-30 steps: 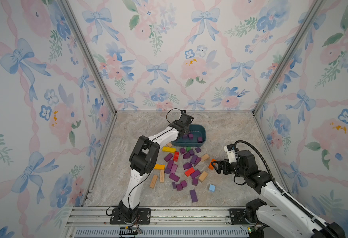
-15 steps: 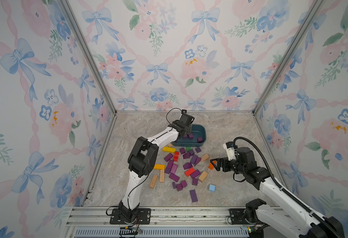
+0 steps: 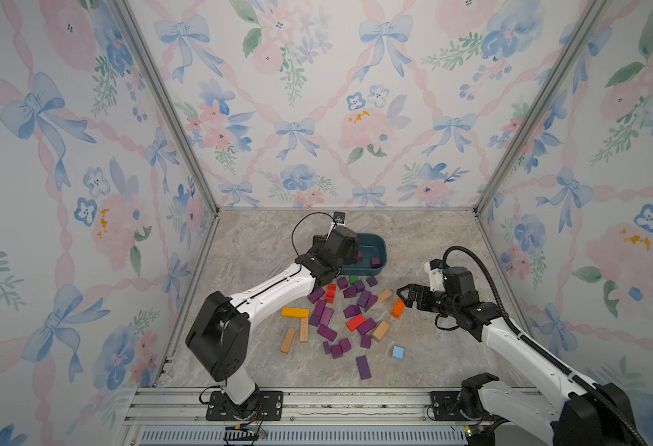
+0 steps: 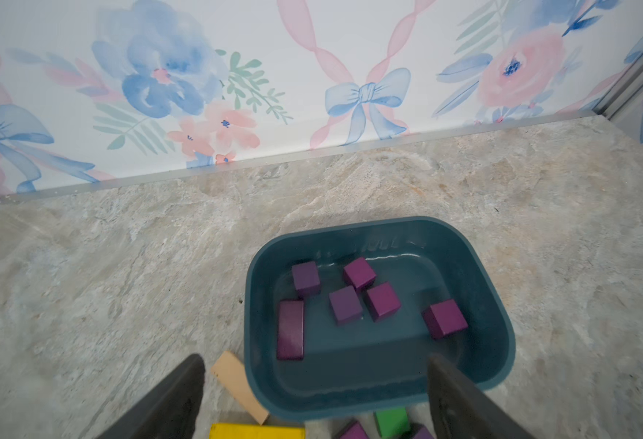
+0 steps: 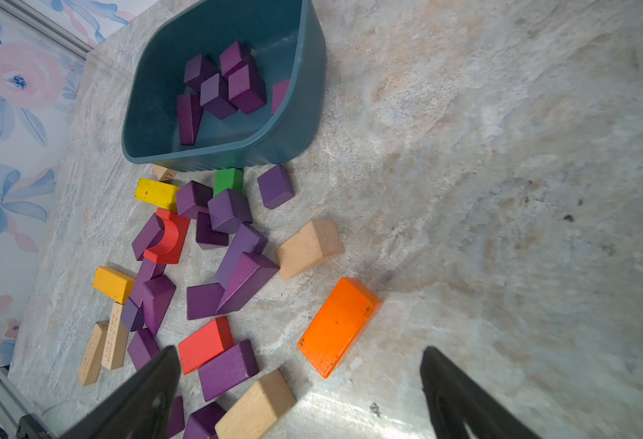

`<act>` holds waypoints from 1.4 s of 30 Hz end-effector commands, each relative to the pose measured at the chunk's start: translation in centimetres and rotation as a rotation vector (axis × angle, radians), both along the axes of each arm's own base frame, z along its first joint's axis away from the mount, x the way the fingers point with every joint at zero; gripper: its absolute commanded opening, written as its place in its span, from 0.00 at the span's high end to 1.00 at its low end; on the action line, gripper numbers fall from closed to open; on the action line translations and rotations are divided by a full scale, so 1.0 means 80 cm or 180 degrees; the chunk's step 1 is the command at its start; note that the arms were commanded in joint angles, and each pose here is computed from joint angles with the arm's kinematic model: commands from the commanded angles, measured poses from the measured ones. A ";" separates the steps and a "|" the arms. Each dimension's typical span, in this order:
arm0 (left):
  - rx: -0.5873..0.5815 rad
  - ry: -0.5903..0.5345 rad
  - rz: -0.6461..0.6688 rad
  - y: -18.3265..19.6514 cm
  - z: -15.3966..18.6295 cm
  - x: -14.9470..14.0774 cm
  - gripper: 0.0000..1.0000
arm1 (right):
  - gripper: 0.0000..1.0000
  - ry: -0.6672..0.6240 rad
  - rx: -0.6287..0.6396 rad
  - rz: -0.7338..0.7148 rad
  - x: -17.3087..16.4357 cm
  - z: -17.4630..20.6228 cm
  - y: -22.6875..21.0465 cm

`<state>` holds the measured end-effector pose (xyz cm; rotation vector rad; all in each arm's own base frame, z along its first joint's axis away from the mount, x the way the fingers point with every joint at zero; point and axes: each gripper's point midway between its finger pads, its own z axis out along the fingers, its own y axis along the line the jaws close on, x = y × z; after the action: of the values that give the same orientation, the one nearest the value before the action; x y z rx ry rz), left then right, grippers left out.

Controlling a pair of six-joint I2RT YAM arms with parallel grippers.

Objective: Pick purple bricks into the storage bin
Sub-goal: Pick up the building block from the center of the board.

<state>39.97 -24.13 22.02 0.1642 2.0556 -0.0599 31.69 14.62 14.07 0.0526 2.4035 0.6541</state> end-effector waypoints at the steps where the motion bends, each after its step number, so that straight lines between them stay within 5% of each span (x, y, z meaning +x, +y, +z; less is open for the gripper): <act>1: -0.0187 -0.0267 -0.0013 0.017 0.014 -0.027 0.07 | 0.03 -0.0013 -0.0098 -0.0016 -0.001 0.002 0.005; 8: -0.0625 -0.0537 -0.0507 0.019 0.000 -0.090 0.05 | 0.03 -0.0053 -0.0559 0.0171 -0.035 -0.002 0.022; 15: -0.0579 -0.0595 -0.0848 0.029 -0.025 -0.138 0.04 | 0.00 -0.0038 -0.0587 0.0275 -0.063 0.005 0.037; 20: -0.0707 -0.0714 -0.0956 0.050 -0.035 -0.168 0.03 | 0.13 -0.0072 -0.0629 0.0411 -0.070 0.014 0.059; 24: -0.0741 -0.0818 -0.0985 0.062 -0.048 -0.181 0.02 | 0.26 -0.0034 -0.0689 0.0515 -0.070 0.007 0.076; 34: -0.0512 -0.0869 -0.1555 0.040 -0.075 -0.201 0.02 | 0.34 0.0396 -0.0805 0.0668 -0.041 -0.043 0.128; 42: -0.0513 -0.1041 -0.1480 0.054 -0.077 -0.206 0.02 | 0.37 0.0497 -0.0885 0.0932 -0.054 -0.058 0.149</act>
<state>23.76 -20.03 15.09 0.5131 1.7048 -0.4566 28.34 25.68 9.49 -0.3189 2.6419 0.4417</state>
